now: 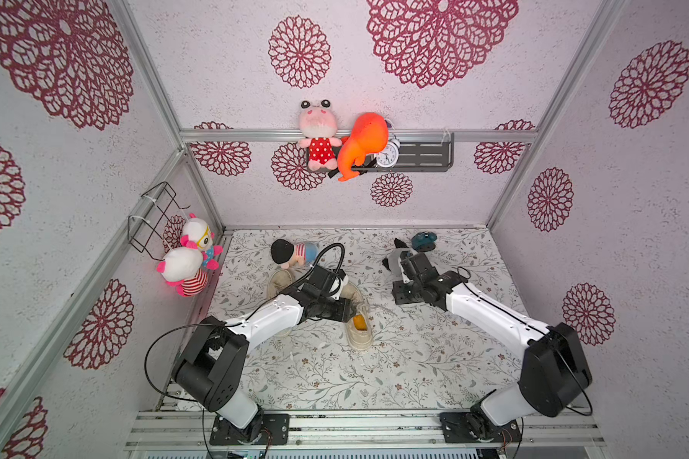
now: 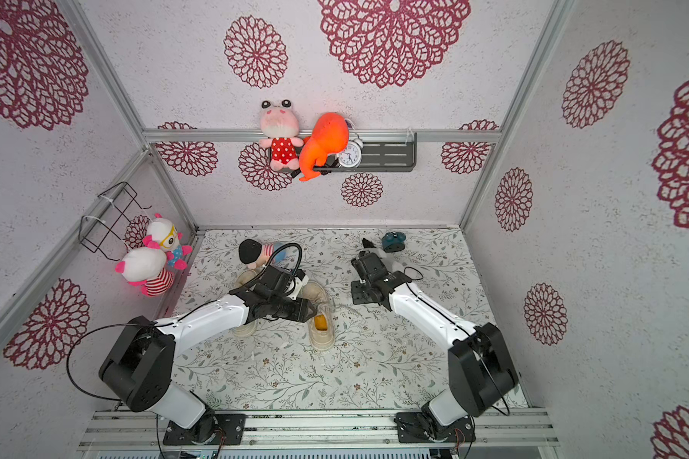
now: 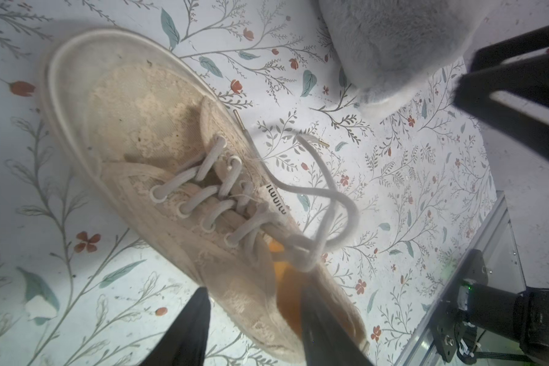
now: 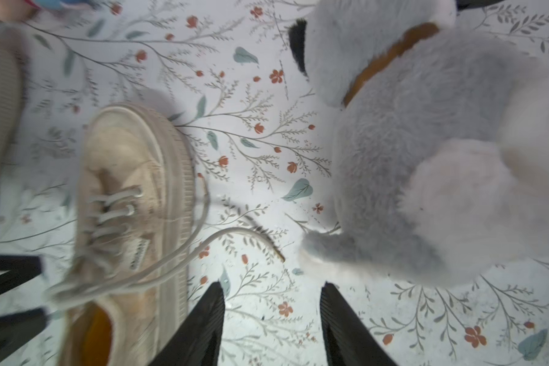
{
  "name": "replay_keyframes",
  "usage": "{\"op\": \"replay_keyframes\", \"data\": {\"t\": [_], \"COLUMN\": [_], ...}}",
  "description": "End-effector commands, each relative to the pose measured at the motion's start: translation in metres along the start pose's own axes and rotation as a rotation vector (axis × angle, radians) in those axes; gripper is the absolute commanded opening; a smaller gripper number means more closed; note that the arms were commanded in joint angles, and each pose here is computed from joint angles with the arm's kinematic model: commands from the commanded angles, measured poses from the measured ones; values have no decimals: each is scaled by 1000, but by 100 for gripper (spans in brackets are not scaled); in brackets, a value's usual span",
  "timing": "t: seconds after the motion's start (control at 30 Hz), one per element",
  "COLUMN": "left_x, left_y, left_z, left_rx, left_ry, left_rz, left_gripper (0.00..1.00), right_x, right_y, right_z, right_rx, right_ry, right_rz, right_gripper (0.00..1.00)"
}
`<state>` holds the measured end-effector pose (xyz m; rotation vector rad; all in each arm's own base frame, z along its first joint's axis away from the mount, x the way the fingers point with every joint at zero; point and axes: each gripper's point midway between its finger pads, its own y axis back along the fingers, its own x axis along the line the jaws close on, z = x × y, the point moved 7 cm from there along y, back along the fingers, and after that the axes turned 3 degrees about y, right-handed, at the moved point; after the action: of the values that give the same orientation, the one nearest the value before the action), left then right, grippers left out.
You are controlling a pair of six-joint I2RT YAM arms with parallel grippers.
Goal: Remove the insole from the shoe
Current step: Untie the shoelace on the shoe.
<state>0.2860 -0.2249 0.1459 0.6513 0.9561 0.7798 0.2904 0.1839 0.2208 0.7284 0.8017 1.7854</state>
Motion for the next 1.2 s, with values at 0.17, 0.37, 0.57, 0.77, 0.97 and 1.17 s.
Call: {"op": "replay_keyframes", "data": {"t": [0.17, 0.37, 0.57, 0.77, 0.97, 1.17], "left_x": [2, 3, 10, 14, 20, 18], "left_y": [-12, -17, -19, -15, -14, -13], "left_z": [4, 7, 8, 7, 2, 6], "left_rx": [27, 33, 30, 9, 3, -20], "left_ry": [-9, 5, 29, 36, 54, 63], "left_rz": [19, 26, 88, 132, 171, 152], "left_gripper": [47, 51, 37, 15, 1, 0], "right_x": [74, 85, 88, 66, 35, 43], "right_y": [-5, -40, -63, -65, -64, -59], "right_z": [-41, -44, -42, -38, -43, -35], "right_rx": [17, 39, 51, 31, 39, 44], "right_ry": [141, 148, 161, 76, -55, -75], "right_rz": [290, 277, 235, 104, 66, 129], "right_gripper": [48, 50, 47, 23, 10, 17]}}
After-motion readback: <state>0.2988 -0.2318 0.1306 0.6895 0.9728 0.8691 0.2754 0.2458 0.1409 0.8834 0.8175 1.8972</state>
